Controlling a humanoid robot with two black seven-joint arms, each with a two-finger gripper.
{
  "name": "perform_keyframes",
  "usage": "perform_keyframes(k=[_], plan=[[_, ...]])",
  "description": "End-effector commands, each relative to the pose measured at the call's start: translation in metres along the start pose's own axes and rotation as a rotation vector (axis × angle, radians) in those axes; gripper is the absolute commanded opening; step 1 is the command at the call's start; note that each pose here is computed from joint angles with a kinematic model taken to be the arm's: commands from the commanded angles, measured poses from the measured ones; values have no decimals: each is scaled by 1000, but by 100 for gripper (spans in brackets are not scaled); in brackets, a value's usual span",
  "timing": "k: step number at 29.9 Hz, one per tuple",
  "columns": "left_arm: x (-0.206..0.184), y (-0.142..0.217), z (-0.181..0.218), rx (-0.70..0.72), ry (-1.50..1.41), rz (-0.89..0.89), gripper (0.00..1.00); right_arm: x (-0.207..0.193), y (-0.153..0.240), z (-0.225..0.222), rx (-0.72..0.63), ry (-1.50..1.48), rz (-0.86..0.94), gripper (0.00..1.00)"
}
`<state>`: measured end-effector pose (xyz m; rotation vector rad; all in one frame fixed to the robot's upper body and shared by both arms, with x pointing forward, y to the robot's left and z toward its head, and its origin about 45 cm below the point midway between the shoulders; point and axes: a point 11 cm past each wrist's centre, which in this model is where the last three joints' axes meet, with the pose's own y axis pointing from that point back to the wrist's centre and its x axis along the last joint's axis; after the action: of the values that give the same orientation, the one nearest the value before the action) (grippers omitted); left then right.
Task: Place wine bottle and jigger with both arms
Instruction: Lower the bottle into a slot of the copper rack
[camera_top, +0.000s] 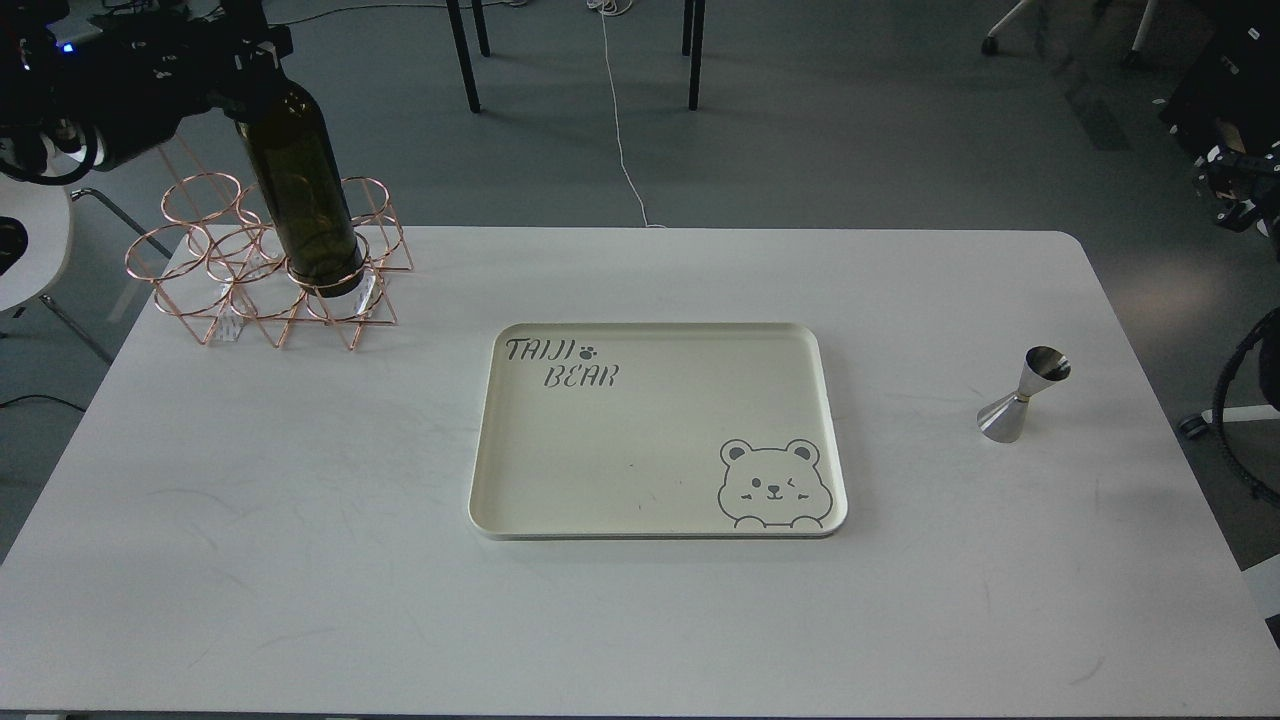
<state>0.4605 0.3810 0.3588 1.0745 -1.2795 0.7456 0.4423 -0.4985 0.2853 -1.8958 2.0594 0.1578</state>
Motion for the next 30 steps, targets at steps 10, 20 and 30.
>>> perform_keyframes(k=[10,20,30], plan=[[-24,-1,2,-10,25,-37,12,0,0,0,-4,11,-4,98],[-28,1,-7,15,28,-49,22,-1,0,0,-5,11,-7,98],[-38,3,-7,17,48,-62,43,0,0,0,-5,12,-5,98]])
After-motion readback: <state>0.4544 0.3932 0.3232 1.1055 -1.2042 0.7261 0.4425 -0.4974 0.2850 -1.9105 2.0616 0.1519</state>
